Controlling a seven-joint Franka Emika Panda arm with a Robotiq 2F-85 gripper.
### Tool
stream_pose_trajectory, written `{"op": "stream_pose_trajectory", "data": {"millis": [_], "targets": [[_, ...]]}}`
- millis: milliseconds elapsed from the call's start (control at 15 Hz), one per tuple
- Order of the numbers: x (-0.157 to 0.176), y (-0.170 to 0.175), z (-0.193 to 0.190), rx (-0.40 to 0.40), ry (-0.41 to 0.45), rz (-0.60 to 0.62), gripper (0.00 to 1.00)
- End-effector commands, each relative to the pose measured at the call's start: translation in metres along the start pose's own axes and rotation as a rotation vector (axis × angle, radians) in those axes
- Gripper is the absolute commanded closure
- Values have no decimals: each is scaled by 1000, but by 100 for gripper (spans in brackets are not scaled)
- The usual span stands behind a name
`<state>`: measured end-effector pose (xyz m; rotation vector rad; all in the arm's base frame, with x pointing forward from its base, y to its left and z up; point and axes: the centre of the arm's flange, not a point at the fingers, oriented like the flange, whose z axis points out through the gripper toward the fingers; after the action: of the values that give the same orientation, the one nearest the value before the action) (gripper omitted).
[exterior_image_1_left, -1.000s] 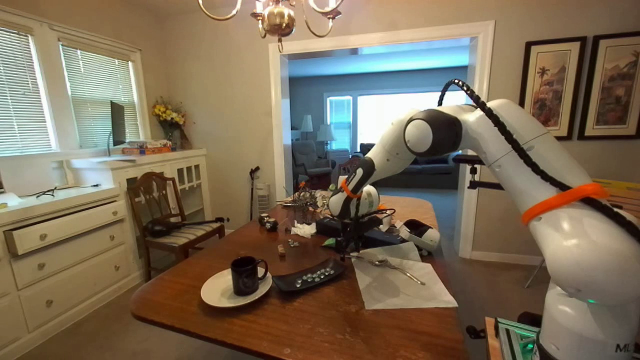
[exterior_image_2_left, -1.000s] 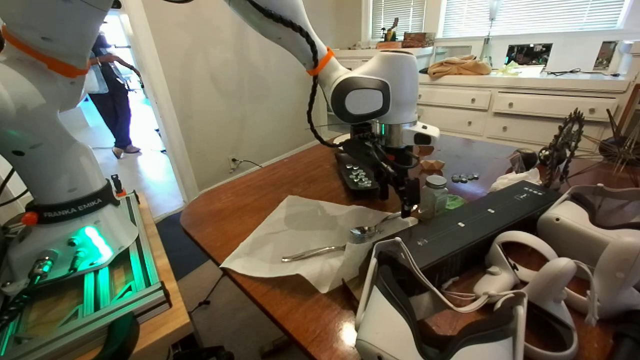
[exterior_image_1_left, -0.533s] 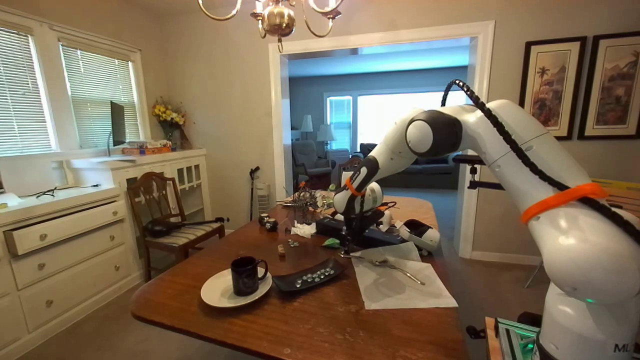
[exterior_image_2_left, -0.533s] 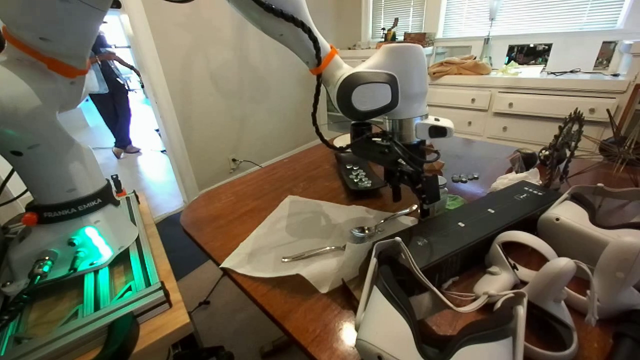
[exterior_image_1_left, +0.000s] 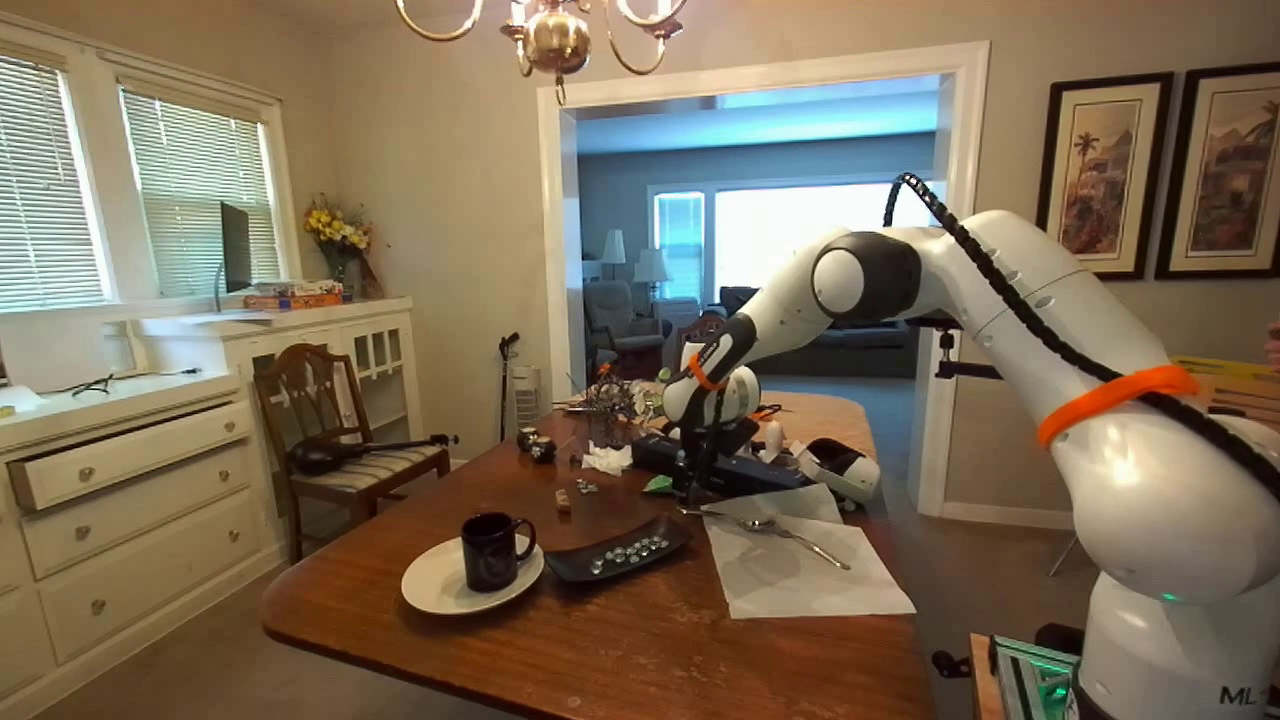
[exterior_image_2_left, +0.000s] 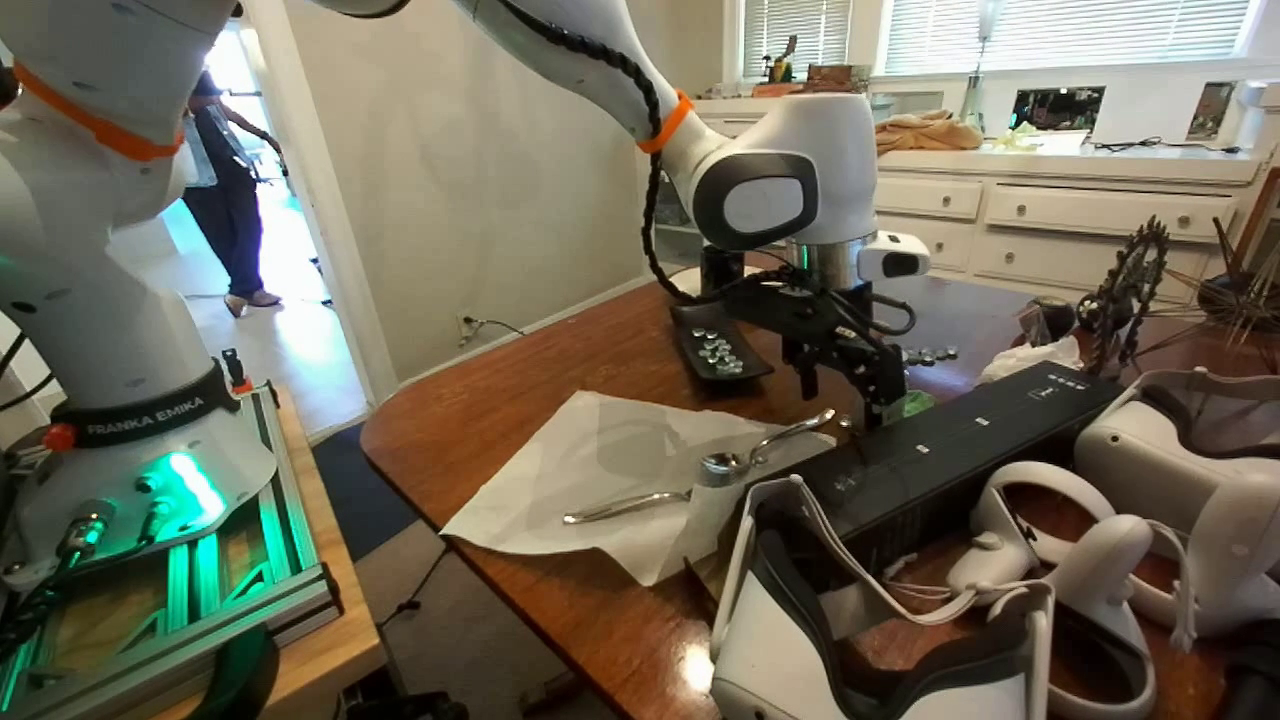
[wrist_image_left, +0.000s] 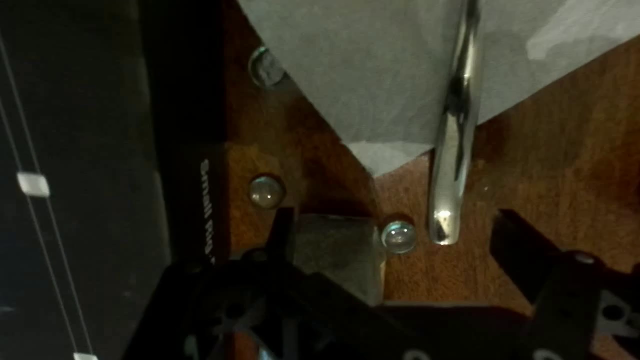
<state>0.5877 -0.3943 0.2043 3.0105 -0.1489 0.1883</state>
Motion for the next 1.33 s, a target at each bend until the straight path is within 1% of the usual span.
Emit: {"op": "stream_pose_trajectory", "data": {"millis": [0, 200, 400, 667, 800, 933, 1000, 1067, 1267], "targets": [[16, 8, 23, 43, 6, -59, 0], [18, -5, 34, 72, -3, -115, 0], [14, -29, 32, 91, -14, -154, 0], [1, -44, 27, 78, -31, -145, 0], [-7, -42, 24, 75, -43, -126, 0], [-17, -37, 22, 103, -66, -77, 0], [-23, -33, 21, 111, -61, -56, 0], [-28, -22, 24, 142, -55, -31, 0], [-38, 2, 28, 186, -28, 29, 0]]}}
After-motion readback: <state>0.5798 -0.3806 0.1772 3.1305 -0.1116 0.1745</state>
